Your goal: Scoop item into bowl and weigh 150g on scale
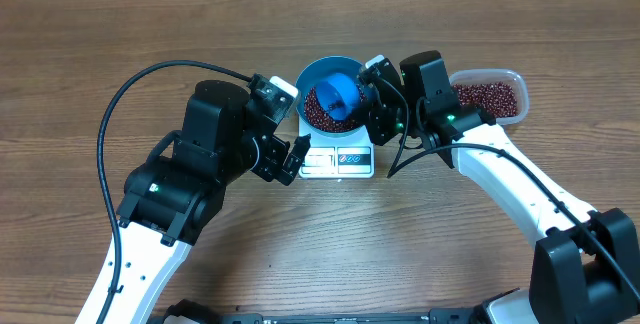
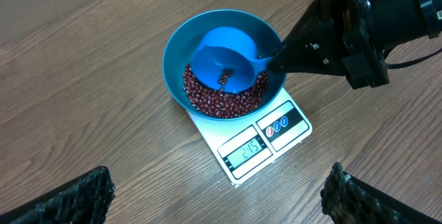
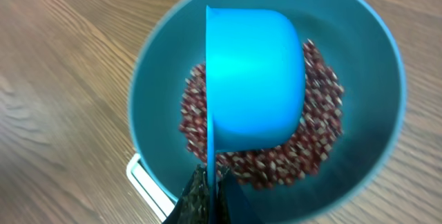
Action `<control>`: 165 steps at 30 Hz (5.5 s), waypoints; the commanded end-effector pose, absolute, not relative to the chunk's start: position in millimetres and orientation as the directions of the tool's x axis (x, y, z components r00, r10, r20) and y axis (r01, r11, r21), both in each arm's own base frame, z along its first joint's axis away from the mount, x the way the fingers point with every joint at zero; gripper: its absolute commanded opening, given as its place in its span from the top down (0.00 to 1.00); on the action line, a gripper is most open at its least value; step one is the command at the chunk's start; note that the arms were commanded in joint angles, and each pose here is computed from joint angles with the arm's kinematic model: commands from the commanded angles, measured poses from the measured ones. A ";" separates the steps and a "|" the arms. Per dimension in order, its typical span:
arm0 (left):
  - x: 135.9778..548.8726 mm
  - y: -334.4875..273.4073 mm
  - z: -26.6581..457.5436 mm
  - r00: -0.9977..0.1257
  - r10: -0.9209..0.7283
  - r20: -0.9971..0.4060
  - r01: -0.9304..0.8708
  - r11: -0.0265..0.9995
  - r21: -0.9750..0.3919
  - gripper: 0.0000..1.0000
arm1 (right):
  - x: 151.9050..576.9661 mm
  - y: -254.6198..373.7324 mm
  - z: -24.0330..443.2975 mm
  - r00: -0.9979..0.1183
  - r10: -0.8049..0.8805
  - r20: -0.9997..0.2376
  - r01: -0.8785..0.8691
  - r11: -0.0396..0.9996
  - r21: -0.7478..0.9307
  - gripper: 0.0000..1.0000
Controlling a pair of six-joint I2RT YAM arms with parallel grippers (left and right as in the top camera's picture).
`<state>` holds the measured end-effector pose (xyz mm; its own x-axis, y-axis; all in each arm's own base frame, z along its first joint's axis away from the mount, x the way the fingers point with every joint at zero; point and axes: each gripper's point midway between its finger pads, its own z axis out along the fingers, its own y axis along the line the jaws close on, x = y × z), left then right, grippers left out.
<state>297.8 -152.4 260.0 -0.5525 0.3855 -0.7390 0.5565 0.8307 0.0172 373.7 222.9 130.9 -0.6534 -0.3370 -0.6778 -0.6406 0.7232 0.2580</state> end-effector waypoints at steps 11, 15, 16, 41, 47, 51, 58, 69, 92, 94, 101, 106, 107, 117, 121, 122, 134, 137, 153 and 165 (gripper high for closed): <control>298.6 -152.8 262.3 -0.553 0.374 -0.745 0.555 0.832 0.006 0.00 | 386.1 236.4 151.1 -0.627 -0.247 -0.739 -0.646 0.695 0.317 0.96; 298.6 -152.8 262.4 -0.552 0.374 -0.745 0.555 0.832 0.006 0.00 | 388.4 237.2 154.8 -0.618 -0.243 -0.748 -0.650 0.693 0.312 0.96; 298.6 -152.8 262.4 -0.552 0.374 -0.745 0.555 0.832 0.006 0.00 | 388.3 237.2 154.7 -0.618 -0.243 -0.747 -0.650 0.693 0.312 0.96; 298.5 -152.9 262.3 -0.553 0.372 -0.745 0.554 0.832 0.004 0.01 | 385.7 186.7 249.1 -0.486 -0.133 -0.864 -0.623 0.746 0.235 0.96; 298.5 -152.9 262.3 -0.555 0.370 -0.745 0.552 0.834 0.003 0.00 | 402.0 122.5 239.8 -0.570 -0.021 -0.821 -0.457 0.838 0.296 0.96; 298.5 -152.9 262.3 -0.555 0.370 -0.745 0.553 0.833 0.003 0.01 | 410.1 85.0 237.7 -0.588 0.054 -0.807 -0.360 0.876 0.321 0.96; 298.6 -152.8 262.3 -0.555 0.371 -0.745 0.552 0.834 0.003 0.00 | 414.5 10.7 231.5 -0.595 0.161 -0.788 -0.187 0.925 0.331 0.96; 299.7 -153.3 263.6 -0.549 0.369 -0.750 0.553 0.833 0.005 0.01 | 399.5 -52.0 209.4 -0.624 -0.004 -0.782 -0.139 0.985 0.106 0.95; 300.8 -153.8 265.1 -0.544 0.366 -0.755 0.553 0.833 0.006 0.00 | 390.2 -32.7 190.5 -0.724 -0.015 -0.689 0.164 0.967 -0.193 0.96; 301.0 -153.9 265.2 -0.543 0.366 -0.755 0.553 0.833 0.006 0.00 | 389.4 -25.2 186.2 -0.699 0.166 -0.695 0.255 0.967 -0.025 0.96; 300.9 -153.8 265.1 -0.544 0.366 -0.755 0.553 0.833 0.006 0.01 | 392.3 -6.7 163.0 -0.498 0.725 -0.475 0.593 0.685 0.423 0.96; 300.7 -153.8 264.9 -0.545 0.366 -0.754 0.553 0.833 0.006 0.00 | 395.2 -12.7 141.2 -0.355 0.857 -0.373 0.729 0.504 0.464 0.96; 300.8 -153.8 265.0 -0.544 0.366 -0.755 0.552 0.834 0.006 0.01 | 395.8 -13.1 134.4 -0.321 0.882 -0.344 0.756 0.458 0.469 0.96; 300.8 -153.8 265.0 -0.544 0.366 -0.755 0.553 0.833 0.006 0.00 | 396.1 -14.7 115.8 -0.300 0.903 -0.307 0.794 0.415 0.445 0.00; 300.8 -153.8 265.0 -0.544 0.366 -0.755 0.553 0.833 0.006 0.00 | 393.2 -21.0 125.8 -0.366 0.858 -0.361 0.756 0.500 0.421 0.00; 300.8 -153.8 265.0 -0.544 0.366 -0.755 0.553 0.833 0.006 0.01 | 391.6 -23.8 130.3 -0.375 0.846 -0.379 0.748 0.518 0.415 0.00; 301.0 -153.9 265.2 -0.543 0.366 -0.755 0.553 0.833 0.006 0.00 | 358.1 -36.8 207.8 -0.515 0.579 -0.631 0.542 0.791 0.283 0.00; 300.9 -153.8 265.1 -0.544 0.366 -0.755 0.553 0.833 0.006 0.00 | 344.7 -31.7 215.5 -0.583 0.490 -0.648 0.465 0.855 0.229 0.00; 300.8 -153.7 264.9 -0.544 0.367 -0.754 0.552 0.834 0.006 0.00 | 312.8 -31.6 201.7 -0.717 0.371 -0.591 0.397 0.913 0.092 0.00; 300.8 -153.8 265.0 -0.544 0.366 -0.755 0.553 0.833 0.006 0.01 | 312.8 -31.6 201.7 -0.717 0.371 -0.591 0.397 0.913 0.092 0.00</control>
<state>300.0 -153.4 262.6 -0.5426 0.3807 -0.7487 0.5560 0.8309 0.0196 312.2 -30.9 193.6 -0.7267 0.3812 -0.5715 0.4082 0.9087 0.0872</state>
